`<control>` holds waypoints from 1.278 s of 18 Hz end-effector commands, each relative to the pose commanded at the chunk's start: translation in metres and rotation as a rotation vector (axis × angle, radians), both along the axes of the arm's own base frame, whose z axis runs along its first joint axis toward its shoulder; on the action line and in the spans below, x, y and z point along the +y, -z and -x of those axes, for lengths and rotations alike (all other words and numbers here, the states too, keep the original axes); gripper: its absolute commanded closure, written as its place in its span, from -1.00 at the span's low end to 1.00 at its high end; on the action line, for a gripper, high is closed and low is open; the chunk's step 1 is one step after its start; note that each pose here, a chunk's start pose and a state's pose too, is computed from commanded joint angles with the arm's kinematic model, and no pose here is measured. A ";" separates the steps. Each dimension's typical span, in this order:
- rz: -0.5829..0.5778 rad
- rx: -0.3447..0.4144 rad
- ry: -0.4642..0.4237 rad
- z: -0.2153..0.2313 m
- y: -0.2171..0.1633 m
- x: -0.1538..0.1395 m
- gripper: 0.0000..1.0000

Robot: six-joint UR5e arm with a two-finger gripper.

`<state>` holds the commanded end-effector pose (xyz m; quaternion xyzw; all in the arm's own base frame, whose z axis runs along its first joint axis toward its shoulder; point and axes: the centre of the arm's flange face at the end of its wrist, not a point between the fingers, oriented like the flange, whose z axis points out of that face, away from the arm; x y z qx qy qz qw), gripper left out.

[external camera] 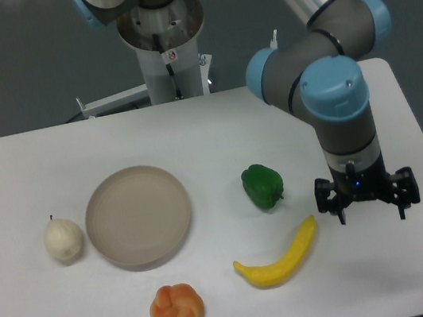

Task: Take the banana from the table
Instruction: 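Open the gripper and position it above the yellow banana, then lower the open gripper down onto the middle of the banana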

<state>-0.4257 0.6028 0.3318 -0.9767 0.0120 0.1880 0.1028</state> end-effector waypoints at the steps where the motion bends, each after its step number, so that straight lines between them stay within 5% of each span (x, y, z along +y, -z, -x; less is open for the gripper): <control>1: 0.018 0.003 0.023 0.001 0.004 0.000 -1.00; 4: 0.052 -0.006 0.085 -0.002 0.015 0.000 -1.00; 6: 0.117 -0.009 0.236 -0.012 0.027 0.004 -1.00; 9: 0.211 -0.104 0.370 -0.030 0.051 0.003 -1.00; 11: 0.157 -0.186 0.407 -0.042 0.052 0.007 -1.00; 13: 0.176 -0.249 0.418 -0.056 0.069 0.004 -1.00; 23: 0.209 -0.276 0.431 -0.068 0.117 0.020 -1.00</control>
